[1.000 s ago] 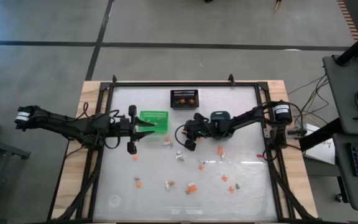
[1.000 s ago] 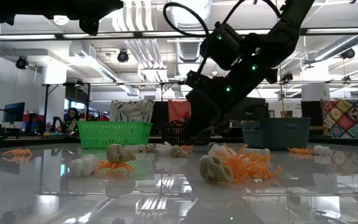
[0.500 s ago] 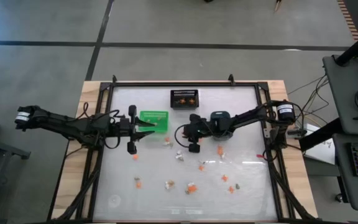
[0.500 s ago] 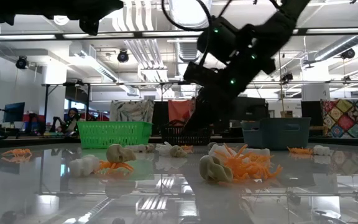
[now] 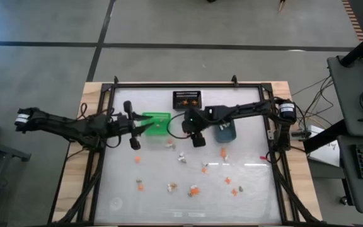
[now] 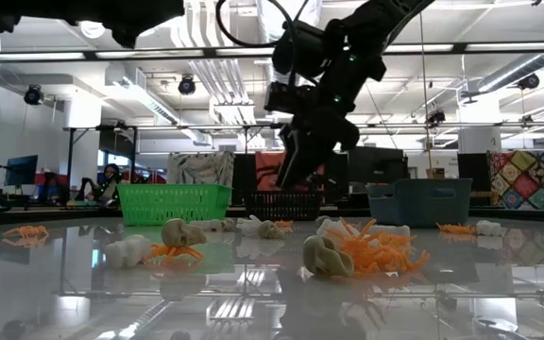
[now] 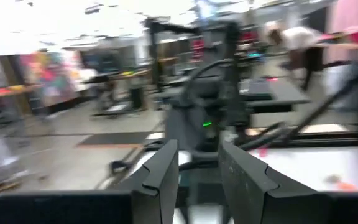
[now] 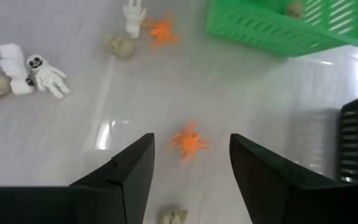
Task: Sort Halloween decoration
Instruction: Put the orange spider toy into the black bin
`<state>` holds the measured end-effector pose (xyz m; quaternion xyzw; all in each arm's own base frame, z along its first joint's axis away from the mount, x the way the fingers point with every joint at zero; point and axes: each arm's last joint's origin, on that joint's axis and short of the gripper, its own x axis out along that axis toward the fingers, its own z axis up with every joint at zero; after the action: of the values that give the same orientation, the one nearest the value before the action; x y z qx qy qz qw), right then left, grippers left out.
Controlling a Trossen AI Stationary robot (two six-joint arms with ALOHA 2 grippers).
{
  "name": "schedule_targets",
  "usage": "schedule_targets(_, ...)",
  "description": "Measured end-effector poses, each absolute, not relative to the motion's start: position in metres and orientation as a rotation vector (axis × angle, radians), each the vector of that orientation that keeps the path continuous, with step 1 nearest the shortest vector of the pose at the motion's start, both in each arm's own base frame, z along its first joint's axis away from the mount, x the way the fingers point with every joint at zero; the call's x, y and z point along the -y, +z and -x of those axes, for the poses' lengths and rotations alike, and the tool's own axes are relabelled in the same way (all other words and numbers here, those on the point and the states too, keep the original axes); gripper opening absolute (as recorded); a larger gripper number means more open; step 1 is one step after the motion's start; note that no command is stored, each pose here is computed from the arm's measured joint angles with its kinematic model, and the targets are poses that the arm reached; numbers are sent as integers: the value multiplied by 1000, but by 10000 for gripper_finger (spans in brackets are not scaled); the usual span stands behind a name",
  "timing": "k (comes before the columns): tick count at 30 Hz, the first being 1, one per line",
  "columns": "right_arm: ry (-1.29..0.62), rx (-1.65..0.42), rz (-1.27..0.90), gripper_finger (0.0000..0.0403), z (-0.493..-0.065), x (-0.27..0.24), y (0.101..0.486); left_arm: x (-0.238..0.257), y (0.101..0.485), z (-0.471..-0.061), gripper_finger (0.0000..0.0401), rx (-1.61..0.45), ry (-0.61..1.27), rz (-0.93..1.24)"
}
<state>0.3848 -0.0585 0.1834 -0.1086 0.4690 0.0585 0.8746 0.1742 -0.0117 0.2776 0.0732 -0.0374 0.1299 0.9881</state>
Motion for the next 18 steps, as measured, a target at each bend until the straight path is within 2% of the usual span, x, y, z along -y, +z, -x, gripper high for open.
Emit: schedule_targets(18, 97, -916, 225, 194, -384, 61, 169, 8, 288, -159, 98, 123, 319, -207)
